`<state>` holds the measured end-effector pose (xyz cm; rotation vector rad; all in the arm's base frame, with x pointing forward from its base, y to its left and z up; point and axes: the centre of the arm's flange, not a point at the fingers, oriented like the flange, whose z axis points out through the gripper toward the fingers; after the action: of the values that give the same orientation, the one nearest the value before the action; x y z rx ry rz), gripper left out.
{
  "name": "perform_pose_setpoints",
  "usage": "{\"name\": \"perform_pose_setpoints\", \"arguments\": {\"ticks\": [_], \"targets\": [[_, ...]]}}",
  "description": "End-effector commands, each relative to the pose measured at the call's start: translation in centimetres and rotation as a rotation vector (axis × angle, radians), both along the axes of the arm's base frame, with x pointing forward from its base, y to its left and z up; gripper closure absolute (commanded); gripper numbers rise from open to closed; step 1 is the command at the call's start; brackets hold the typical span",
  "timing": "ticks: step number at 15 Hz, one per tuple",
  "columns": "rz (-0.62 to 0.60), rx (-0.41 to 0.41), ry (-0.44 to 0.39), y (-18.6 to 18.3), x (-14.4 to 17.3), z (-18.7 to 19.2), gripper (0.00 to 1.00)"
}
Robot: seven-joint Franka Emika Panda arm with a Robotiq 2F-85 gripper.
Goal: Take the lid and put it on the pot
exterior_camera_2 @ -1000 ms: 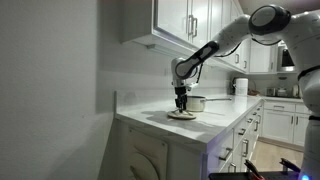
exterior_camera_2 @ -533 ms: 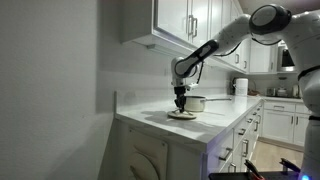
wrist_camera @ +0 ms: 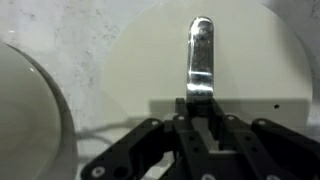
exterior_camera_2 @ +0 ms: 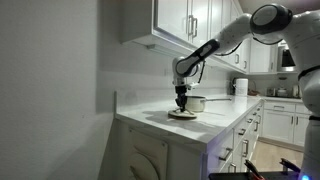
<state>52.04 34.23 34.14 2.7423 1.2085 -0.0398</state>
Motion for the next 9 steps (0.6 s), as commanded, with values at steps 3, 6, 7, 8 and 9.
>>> {"name": "perform_pose_setpoints", "arguments": {"ticks": [3, 6, 7, 8, 9], "targets": [[-0.06, 0.064, -0.061, -2.9, -2.1, 9.2, 0.94], [-0.099, 0.1, -0.116, -3.6, -3.2, 14.8, 0.94], [-0.104, 0.106, -0.128, -3.8, -3.7, 16.5, 0.94], [-0.106, 0.106, -0.137, -3.9, -4.4, 18.2, 0.94], [-0.112, 0.1, -0.156, -3.9, -5.2, 19.8, 0.94]]}}
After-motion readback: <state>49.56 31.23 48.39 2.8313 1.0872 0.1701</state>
